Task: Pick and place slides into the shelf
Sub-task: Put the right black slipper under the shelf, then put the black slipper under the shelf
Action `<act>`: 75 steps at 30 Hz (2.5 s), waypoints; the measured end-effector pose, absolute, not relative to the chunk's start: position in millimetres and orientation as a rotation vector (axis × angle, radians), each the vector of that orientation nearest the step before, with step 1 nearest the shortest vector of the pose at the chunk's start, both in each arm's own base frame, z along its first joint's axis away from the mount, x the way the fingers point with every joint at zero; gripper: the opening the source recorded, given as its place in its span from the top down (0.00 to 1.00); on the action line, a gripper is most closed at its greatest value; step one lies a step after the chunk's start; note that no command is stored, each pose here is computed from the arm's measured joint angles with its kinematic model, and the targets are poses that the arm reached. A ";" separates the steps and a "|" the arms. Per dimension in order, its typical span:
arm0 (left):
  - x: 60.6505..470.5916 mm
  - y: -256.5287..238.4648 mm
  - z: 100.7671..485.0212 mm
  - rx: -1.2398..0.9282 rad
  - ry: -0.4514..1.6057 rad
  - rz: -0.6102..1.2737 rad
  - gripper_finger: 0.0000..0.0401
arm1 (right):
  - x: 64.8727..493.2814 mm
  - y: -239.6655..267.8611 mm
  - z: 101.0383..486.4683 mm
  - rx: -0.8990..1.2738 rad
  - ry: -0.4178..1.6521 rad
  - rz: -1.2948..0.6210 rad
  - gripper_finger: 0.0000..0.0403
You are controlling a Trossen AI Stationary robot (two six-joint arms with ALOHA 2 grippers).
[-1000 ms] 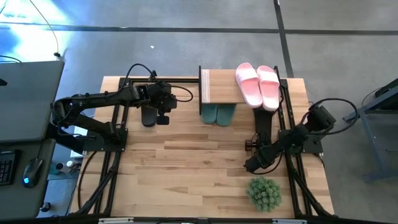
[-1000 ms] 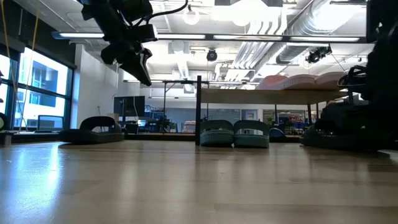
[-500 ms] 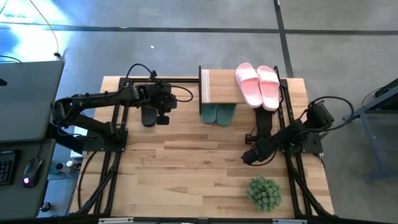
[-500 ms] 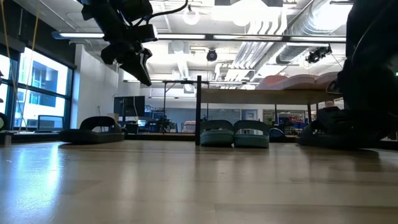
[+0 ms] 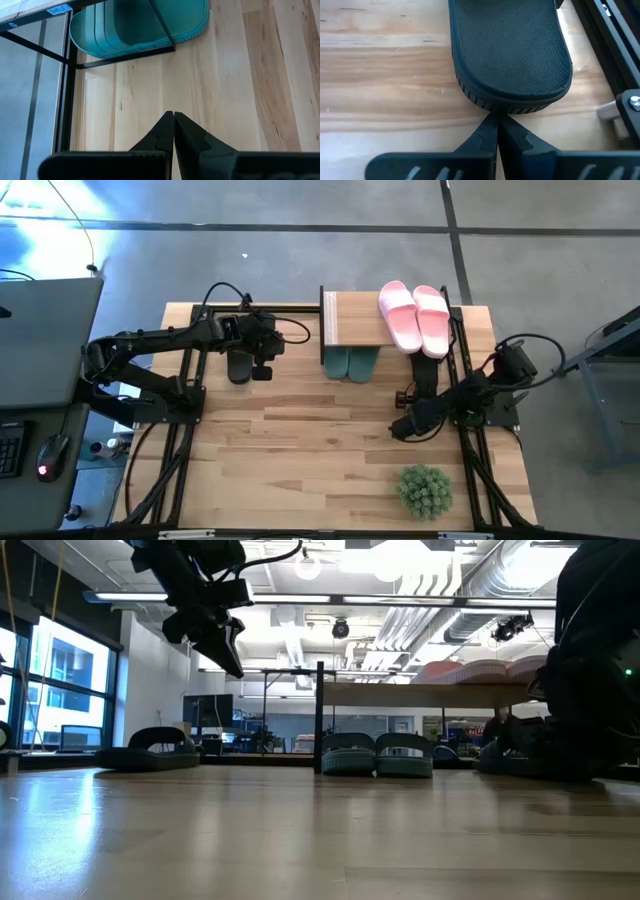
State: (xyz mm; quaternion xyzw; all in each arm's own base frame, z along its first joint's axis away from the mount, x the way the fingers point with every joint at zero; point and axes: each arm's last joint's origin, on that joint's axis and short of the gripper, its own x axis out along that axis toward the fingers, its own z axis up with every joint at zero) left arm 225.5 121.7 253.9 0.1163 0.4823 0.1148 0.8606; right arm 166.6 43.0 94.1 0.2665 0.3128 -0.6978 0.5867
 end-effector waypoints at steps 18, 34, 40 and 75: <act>225.5 121.6 254.0 0.244 1.012 0.240 0.99 | 173.9 22.5 92.9 0.604 0.726 -1.661 1.00; 226.0 121.9 254.3 0.246 1.005 0.243 0.99 | 175.1 11.7 93.1 0.635 0.714 -1.717 1.00; 226.0 121.9 254.4 0.246 1.005 0.243 0.99 | 174.2 15.8 93.0 0.639 0.736 -1.706 1.00; 223.8 120.7 252.5 0.223 1.033 0.240 0.99 | 254.2 81.9 198.1 0.382 1.167 -1.111 1.00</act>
